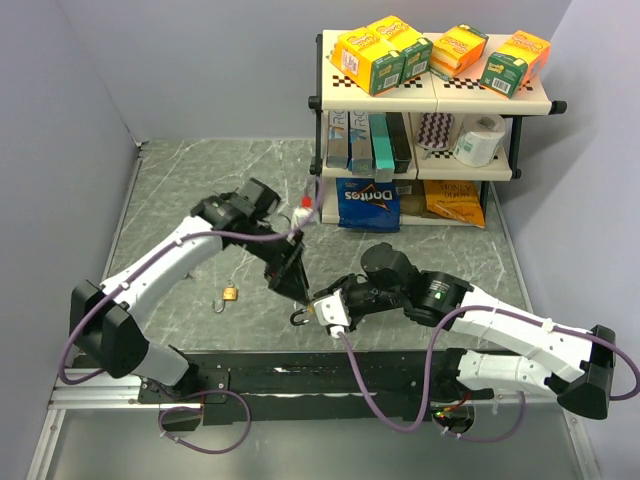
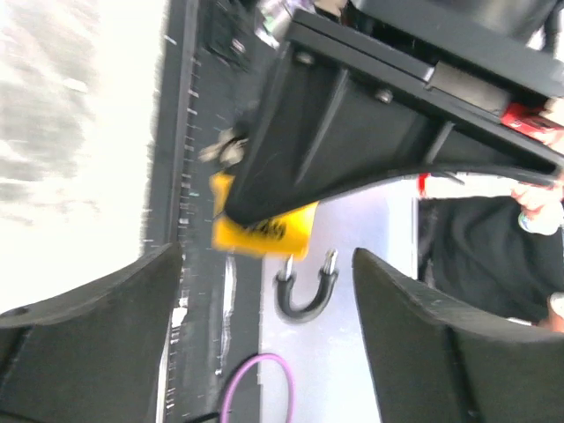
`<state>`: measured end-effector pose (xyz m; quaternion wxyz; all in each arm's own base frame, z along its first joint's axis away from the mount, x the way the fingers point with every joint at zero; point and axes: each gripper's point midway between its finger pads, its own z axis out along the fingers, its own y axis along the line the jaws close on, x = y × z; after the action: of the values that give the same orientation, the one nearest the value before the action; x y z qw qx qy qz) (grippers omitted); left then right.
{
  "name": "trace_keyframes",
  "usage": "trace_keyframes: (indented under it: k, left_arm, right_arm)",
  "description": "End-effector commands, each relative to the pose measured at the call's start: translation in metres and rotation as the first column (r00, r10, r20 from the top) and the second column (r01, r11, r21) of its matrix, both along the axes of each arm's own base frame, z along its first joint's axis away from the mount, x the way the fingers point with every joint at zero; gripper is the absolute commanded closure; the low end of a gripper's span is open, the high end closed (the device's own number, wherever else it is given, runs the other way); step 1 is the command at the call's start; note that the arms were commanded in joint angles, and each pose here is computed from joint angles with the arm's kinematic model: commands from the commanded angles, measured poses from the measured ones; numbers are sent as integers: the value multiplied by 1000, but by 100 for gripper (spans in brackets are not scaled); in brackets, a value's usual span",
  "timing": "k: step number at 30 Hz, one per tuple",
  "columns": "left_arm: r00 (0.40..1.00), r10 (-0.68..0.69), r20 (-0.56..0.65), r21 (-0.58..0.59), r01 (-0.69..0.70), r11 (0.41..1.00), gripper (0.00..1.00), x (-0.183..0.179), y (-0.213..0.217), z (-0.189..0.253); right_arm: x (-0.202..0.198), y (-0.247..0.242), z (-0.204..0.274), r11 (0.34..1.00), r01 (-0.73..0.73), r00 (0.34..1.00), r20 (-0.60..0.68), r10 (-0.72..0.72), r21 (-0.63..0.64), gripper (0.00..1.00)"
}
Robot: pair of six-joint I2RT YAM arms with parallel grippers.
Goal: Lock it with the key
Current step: Pick up the lock from the center of the board.
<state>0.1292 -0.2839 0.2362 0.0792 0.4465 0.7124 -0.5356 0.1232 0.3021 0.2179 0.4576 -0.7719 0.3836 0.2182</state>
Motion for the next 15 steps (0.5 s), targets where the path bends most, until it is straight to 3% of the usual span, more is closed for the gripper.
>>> trace_keyframes:
  k: [1, 4, 5, 8, 12, 15]
  left_arm:
    - [994, 50, 97, -93, -41, 995, 9, 27, 19, 37]
    - [984, 135, 119, -78, -126, 989, 1, 42, 38, 48]
    - [978, 174, 115, -69, -167, 984, 3, 47, 45, 47]
    - [942, 289, 168, -63, -282, 957, 4, 52, 54, 45]
    - [850, 469, 239, -143, -447, 883, 4, 65, 57, 58]
    - [844, 488, 220, -187, -455, 871, 4, 59, 56, 71]
  right_arm:
    - [9, 4, 26, 996, 22, 996, 79, -29, 82, 100]
    - [24, 0, 40, 987, 98, 986, 124, -115, 130, 100]
    - [31, -2, 48, 980, 128, 980, 132, -149, 150, 100]
    - [38, -4, 70, 956, 194, 975, 66, -213, 220, 100]
    - [43, -5, 92, 930, 262, 965, -55, -257, 259, 100]
    - [43, -2, 105, 917, 277, 961, -96, -260, 287, 100]
